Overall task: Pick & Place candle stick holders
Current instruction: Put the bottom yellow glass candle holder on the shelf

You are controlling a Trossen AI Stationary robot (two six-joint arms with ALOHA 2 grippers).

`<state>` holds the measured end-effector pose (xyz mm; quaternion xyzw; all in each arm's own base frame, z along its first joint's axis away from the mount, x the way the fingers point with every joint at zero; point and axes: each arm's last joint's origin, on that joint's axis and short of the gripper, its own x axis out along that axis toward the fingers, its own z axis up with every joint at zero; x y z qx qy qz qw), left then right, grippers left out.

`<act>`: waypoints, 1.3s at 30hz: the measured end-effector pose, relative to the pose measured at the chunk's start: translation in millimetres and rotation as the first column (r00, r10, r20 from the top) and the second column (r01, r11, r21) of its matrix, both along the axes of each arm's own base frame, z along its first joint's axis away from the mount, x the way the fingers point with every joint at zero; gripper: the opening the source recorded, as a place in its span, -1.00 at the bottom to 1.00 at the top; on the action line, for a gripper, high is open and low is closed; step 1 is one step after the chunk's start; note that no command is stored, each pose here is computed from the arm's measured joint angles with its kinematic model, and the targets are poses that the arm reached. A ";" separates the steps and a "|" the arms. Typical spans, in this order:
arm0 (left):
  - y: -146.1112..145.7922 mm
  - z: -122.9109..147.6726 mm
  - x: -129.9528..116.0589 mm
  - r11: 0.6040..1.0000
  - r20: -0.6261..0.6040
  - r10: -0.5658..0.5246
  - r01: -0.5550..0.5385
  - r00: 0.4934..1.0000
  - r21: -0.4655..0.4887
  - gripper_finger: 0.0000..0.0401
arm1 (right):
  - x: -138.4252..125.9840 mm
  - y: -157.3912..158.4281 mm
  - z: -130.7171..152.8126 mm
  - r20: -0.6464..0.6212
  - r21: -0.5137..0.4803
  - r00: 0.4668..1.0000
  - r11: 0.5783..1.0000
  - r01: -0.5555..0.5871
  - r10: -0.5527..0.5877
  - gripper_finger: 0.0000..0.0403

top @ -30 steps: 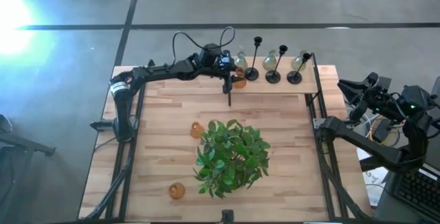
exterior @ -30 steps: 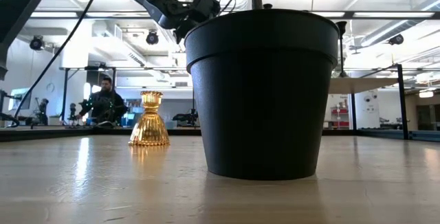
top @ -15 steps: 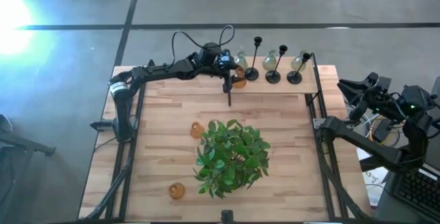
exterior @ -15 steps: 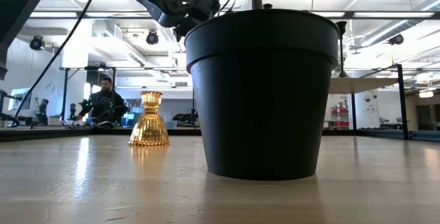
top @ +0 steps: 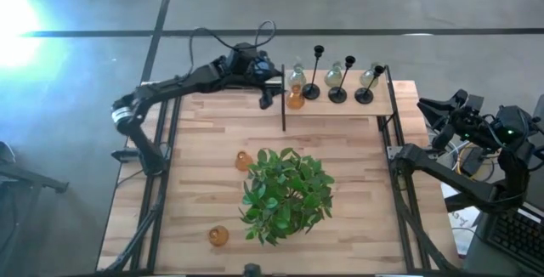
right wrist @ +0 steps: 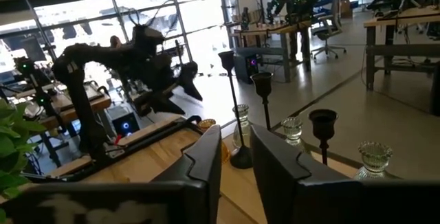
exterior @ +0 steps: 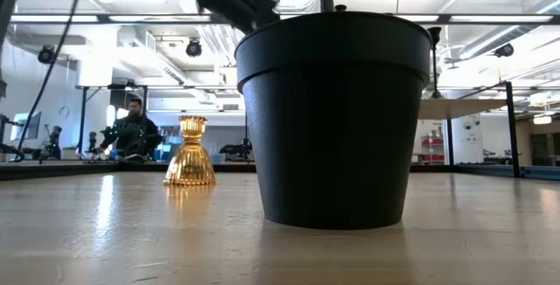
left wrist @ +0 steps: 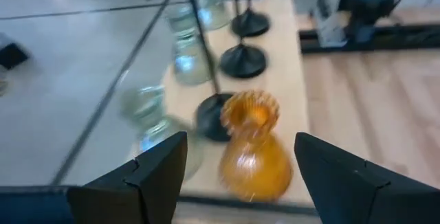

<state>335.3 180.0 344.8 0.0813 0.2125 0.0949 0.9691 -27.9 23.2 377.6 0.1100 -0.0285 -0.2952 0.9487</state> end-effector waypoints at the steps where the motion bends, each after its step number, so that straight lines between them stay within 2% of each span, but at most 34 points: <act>1: -2.9 5.8 -6.8 1.000 -0.018 0.018 -0.018 1.000 0.018 0.36 | 0.0 0.0 -0.1 0.000 0.000 1.000 1.000 0.000 0.000 -0.66; 5: -18.5 31.4 -39.4 0.996 -0.069 0.078 -0.075 0.995 0.055 0.36 | 0.0 0.0 -0.1 0.000 0.000 1.000 1.000 0.000 0.000 -0.66; 9: -37.7 58.3 -76.0 0.992 -0.065 0.119 -0.117 0.991 0.044 0.36 | 0.0 0.0 0.0 -0.001 0.000 1.000 1.000 0.000 0.000 -0.62; 15: -66.5 76.8 -127.6 0.978 -0.098 0.178 -0.187 0.979 -0.092 0.36 | 0.0 0.0 0.0 0.000 0.000 1.000 1.000 0.000 0.000 -0.58; 21: -91.3 59.7 -166.7 0.917 -0.328 0.197 -0.292 0.924 -0.270 0.35 | 0.0 0.0 0.0 -0.001 -0.001 1.000 1.000 0.000 0.000 -0.55; 24: -105.8 43.9 -179.0 0.884 -0.436 0.148 -0.317 0.888 -0.345 0.32 | 0.0 0.0 0.0 0.000 0.000 1.000 1.000 0.000 0.000 -0.56; 27: -123.3 25.3 -183.7 0.852 -0.483 0.012 -0.262 0.875 -0.454 0.28 | 0.0 0.0 0.0 -0.001 -0.001 1.000 1.000 0.000 0.000 -0.58; 29: -135.4 13.5 -184.5 0.812 -0.490 -0.085 -0.224 0.868 -0.538 0.25 | 0.0 0.0 0.0 0.000 0.000 1.000 1.000 0.000 0.000 -0.60; 32: -154.1 -2.4 -185.3 0.723 -0.509 -0.187 -0.234 0.840 -0.650 0.22 | 0.0 0.0 0.0 -0.001 -0.001 1.000 1.000 0.000 0.000 -0.63; 34: -167.7 -13.4 -184.2 0.675 -0.543 -0.224 -0.273 0.809 -0.685 0.20 | 0.0 0.0 0.0 -0.001 -0.001 1.000 1.000 0.000 0.000 -0.65; 36: -183.9 -24.3 -182.4 0.645 -0.574 -0.265 -0.299 0.775 -0.703 0.18 | 0.0 0.0 0.0 -0.001 -0.002 1.000 1.000 0.000 0.000 -0.66; 39: -214.2 -39.6 -181.9 0.637 -0.599 -0.345 -0.288 0.723 -0.715 0.17 | 0.0 0.0 0.0 -0.001 -0.002 1.000 1.000 0.000 0.000 -0.65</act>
